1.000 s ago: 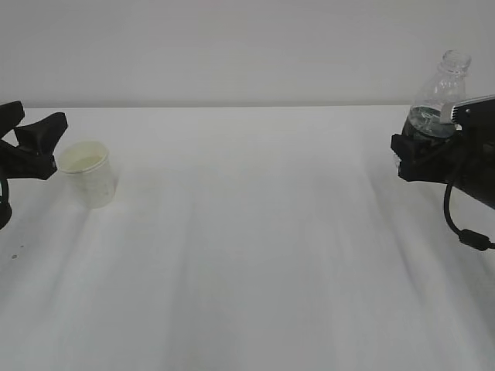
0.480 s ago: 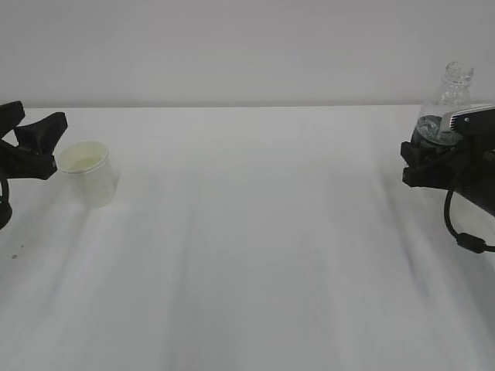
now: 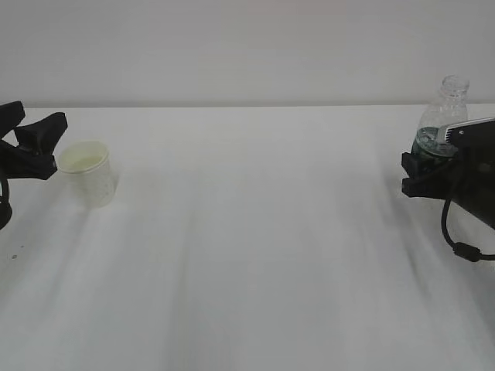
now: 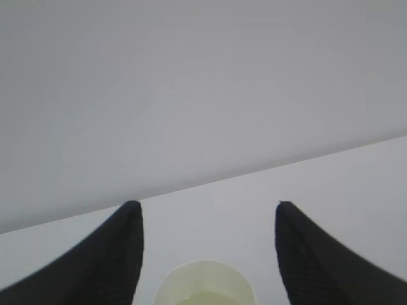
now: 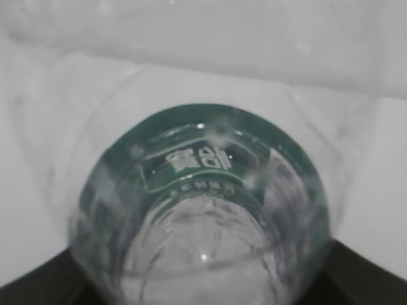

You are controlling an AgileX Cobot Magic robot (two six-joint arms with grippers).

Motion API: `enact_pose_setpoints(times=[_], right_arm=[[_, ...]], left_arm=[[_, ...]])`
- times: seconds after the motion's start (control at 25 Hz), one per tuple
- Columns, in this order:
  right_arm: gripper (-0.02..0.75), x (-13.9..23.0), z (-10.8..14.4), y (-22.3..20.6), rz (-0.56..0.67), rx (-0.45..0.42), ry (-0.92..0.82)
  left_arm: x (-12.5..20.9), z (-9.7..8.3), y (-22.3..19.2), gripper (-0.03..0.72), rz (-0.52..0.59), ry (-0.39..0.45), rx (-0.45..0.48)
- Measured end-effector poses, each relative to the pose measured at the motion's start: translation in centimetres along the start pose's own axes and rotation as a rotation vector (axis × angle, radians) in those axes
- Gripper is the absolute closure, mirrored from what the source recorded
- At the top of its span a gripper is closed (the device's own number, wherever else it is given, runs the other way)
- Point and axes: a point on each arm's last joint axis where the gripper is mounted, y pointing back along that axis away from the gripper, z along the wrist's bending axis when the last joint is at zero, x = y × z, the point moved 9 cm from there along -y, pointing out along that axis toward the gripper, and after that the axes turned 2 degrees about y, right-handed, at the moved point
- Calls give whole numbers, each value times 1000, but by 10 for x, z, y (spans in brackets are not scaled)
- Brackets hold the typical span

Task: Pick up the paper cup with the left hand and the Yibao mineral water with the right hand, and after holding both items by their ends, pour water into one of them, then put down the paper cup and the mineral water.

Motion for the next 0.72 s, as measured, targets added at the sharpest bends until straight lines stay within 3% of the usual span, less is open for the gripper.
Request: enact_pose_setpoints(times=[0.72], right_arm=[[283, 21, 6, -4, 14, -16, -40]], left_arm=[[0, 0, 0, 216, 0, -1, 2]])
